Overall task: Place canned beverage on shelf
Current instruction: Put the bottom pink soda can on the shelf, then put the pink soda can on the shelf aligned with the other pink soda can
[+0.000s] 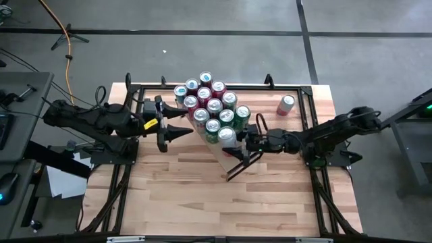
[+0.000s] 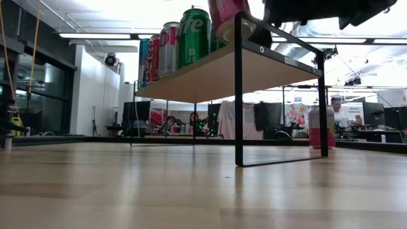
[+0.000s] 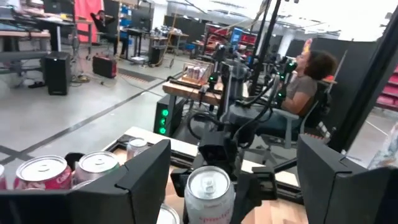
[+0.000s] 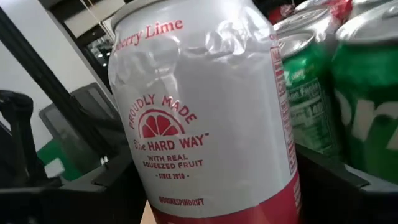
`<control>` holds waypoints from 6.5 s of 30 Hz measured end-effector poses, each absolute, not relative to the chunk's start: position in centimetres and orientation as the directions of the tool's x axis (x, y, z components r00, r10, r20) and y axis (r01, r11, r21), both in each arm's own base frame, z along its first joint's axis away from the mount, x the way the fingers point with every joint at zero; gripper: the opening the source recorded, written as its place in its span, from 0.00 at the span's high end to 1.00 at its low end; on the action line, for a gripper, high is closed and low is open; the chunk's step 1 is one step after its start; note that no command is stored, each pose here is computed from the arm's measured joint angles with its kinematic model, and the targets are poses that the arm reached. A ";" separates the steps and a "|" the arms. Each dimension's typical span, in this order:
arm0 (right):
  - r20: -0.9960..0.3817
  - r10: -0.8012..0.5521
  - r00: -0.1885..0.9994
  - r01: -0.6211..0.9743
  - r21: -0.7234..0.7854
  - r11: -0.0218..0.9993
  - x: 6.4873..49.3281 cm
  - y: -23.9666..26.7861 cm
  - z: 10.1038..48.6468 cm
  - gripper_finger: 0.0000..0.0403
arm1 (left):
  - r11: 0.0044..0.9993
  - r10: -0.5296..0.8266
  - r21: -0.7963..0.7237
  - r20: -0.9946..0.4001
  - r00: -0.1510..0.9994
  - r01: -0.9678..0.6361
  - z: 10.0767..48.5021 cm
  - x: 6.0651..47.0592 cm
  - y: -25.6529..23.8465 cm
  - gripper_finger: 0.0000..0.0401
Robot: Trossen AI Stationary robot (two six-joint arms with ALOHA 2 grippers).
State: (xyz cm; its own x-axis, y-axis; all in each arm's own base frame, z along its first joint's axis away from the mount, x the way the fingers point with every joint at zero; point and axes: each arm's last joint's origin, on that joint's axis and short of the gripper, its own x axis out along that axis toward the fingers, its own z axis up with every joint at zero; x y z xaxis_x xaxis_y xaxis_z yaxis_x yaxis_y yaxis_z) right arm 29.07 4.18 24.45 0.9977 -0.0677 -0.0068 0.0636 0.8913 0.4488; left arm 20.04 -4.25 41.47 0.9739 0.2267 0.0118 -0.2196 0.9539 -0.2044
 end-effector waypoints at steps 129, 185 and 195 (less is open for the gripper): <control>-0.108 0.033 0.994 0.035 0.572 0.819 18.9 2.7 30.9 0.04 | 0.899 0.379 -0.148 -0.206 0.902 -0.412 38.4 21.3 -4.5 1.00; -0.428 -0.125 0.895 0.296 0.361 0.884 24.6 3.4 30.0 1.00 | 0.941 0.260 -0.163 -0.216 0.941 -0.297 39.1 19.5 -4.2 1.00; -0.260 -0.114 0.959 0.206 0.362 0.909 21.3 2.9 33.6 1.00 | 0.979 0.075 -0.192 0.035 0.997 -0.067 37.2 17.9 -4.1 1.00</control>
